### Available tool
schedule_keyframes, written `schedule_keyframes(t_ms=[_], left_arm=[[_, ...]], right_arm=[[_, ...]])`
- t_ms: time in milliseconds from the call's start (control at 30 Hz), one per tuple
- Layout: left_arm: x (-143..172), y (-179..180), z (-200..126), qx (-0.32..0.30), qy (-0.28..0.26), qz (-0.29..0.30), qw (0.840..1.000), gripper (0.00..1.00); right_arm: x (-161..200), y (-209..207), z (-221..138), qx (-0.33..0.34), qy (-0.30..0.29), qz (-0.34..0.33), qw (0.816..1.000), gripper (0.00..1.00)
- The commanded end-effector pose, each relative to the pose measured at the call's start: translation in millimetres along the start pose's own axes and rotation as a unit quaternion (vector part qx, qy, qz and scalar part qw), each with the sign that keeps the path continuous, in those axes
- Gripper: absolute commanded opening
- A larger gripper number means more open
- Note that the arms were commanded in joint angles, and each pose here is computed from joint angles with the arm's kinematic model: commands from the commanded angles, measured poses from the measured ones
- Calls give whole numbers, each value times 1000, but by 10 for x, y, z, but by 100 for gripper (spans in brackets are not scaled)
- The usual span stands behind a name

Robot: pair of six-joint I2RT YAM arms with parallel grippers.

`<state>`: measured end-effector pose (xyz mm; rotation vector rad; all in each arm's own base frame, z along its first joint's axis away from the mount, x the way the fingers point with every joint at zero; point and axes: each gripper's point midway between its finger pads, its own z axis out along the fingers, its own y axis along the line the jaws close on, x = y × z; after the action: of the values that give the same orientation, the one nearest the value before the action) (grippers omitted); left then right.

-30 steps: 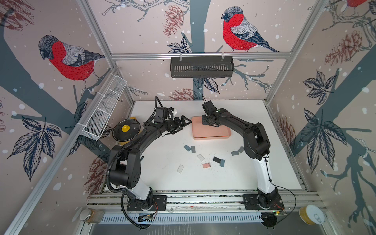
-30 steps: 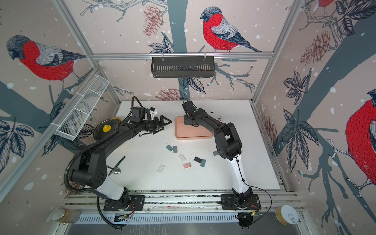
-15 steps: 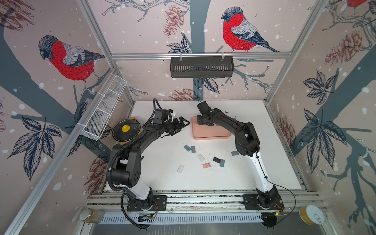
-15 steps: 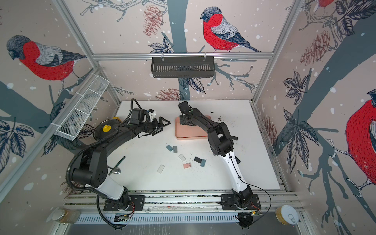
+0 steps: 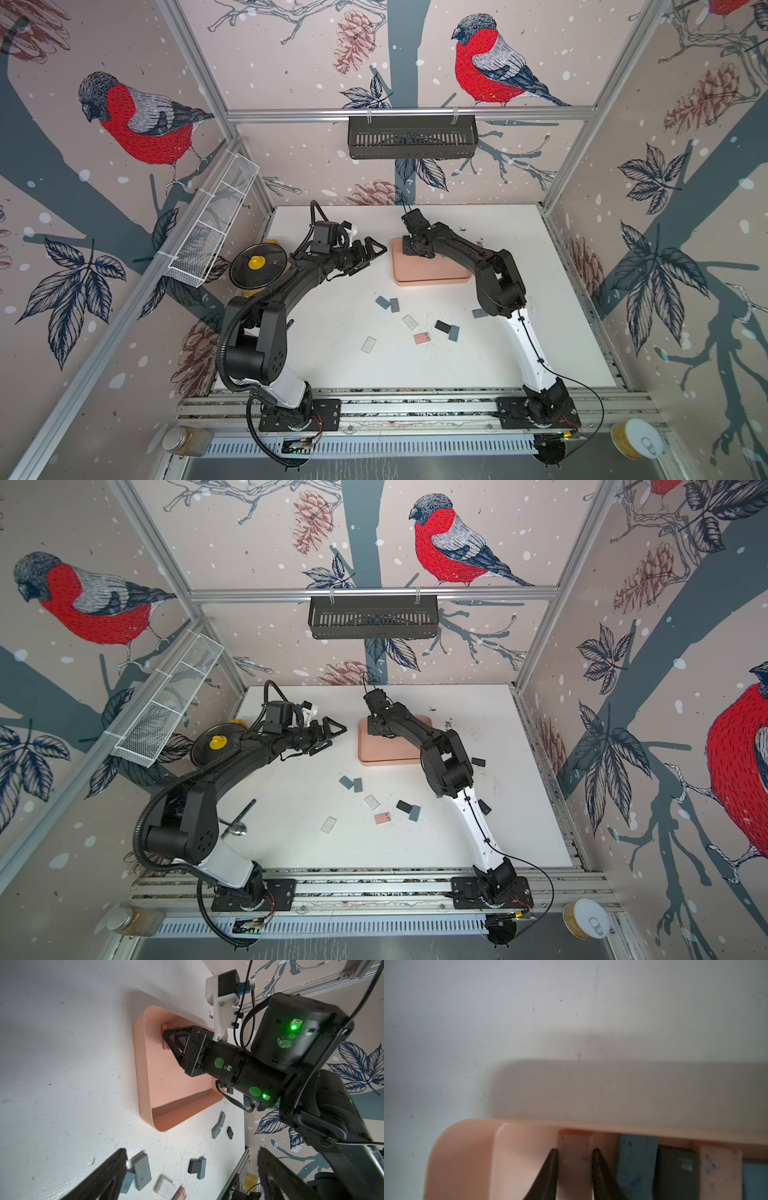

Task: Put the eraser in the storage box
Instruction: Place the eraser in the storage box.

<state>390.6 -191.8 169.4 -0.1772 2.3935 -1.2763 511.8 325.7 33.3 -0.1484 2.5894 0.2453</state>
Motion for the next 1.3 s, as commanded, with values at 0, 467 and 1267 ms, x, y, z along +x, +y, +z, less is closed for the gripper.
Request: schedule_keyframes(t_ms=[0,467,1267], left_arm=[[-63,-79,-54,15,-9,10,1000,97],[-89,-60,-80,16,-13,6,1000,97],[-94,-88,-117,17,-18,9,1000,97]], right_arm=[[-9,-50,11,13,-1,7,1000,32],[-92,19,-55,8,-11,4,1000,42],[-88,-35,-206,91,-36,-45,994,82]])
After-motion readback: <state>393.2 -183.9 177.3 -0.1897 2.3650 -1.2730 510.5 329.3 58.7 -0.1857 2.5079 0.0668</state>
